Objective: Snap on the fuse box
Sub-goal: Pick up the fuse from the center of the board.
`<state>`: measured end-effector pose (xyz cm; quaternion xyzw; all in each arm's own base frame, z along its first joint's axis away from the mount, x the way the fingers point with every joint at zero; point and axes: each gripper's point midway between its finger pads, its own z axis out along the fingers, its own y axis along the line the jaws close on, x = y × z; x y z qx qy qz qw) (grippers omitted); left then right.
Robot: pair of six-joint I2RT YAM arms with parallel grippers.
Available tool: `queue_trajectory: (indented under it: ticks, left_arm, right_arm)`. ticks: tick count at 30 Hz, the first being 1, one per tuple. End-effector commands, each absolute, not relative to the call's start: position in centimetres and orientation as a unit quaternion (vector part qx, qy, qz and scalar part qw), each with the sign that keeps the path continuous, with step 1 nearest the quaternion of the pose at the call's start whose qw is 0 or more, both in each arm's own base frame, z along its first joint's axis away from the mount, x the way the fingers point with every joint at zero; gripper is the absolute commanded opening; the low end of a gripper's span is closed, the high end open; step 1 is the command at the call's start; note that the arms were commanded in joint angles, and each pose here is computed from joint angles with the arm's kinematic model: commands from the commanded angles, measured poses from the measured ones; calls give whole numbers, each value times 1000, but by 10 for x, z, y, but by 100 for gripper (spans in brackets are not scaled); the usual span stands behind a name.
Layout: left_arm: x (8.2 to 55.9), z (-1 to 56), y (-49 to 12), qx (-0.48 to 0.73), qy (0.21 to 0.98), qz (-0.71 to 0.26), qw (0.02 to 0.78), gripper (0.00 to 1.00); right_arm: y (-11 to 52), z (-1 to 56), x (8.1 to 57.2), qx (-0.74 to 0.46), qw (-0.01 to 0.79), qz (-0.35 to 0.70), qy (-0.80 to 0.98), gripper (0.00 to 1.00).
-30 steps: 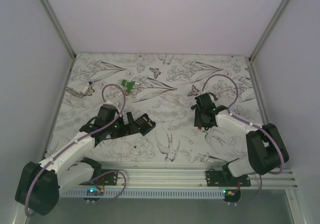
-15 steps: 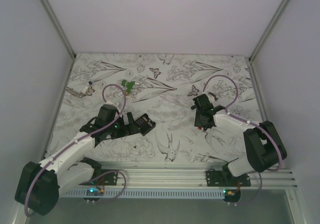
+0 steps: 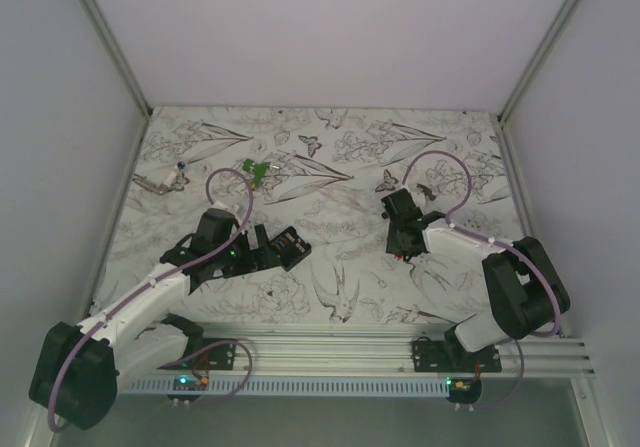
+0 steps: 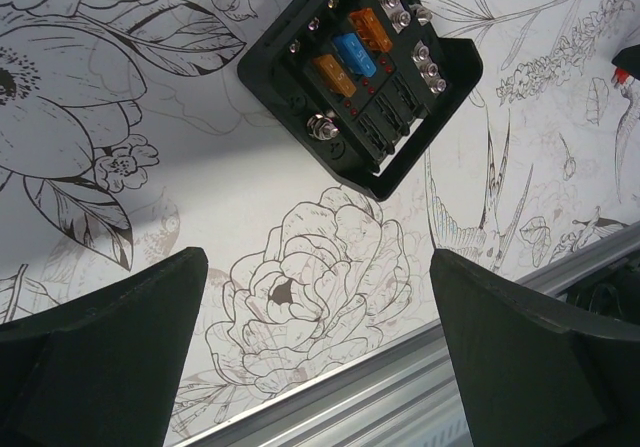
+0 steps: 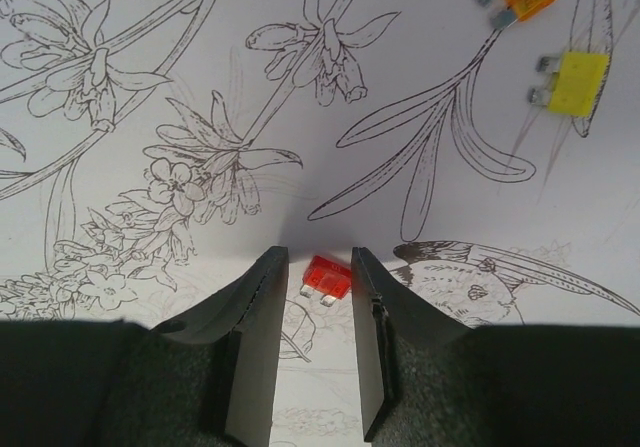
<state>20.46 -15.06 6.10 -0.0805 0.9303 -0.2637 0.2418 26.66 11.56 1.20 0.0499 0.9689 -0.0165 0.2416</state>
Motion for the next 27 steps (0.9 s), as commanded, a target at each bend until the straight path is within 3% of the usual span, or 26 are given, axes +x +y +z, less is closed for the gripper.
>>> queue_trajectory:
  ticks: [1, 15, 27]
  left_arm:
    - [202, 67, -156, -75, 929, -275, 238, 100]
    - [201, 67, -158, -72, 929, -276, 238, 100]
    - [201, 68, -158, -71, 928, -277, 238, 100]
  right_arm:
    - [122, 9, 261, 55, 236, -11, 970, 37]
    - [101, 13, 254, 57, 243, -57, 967, 42]
    - [108, 19, 255, 43, 244, -37, 968, 44]
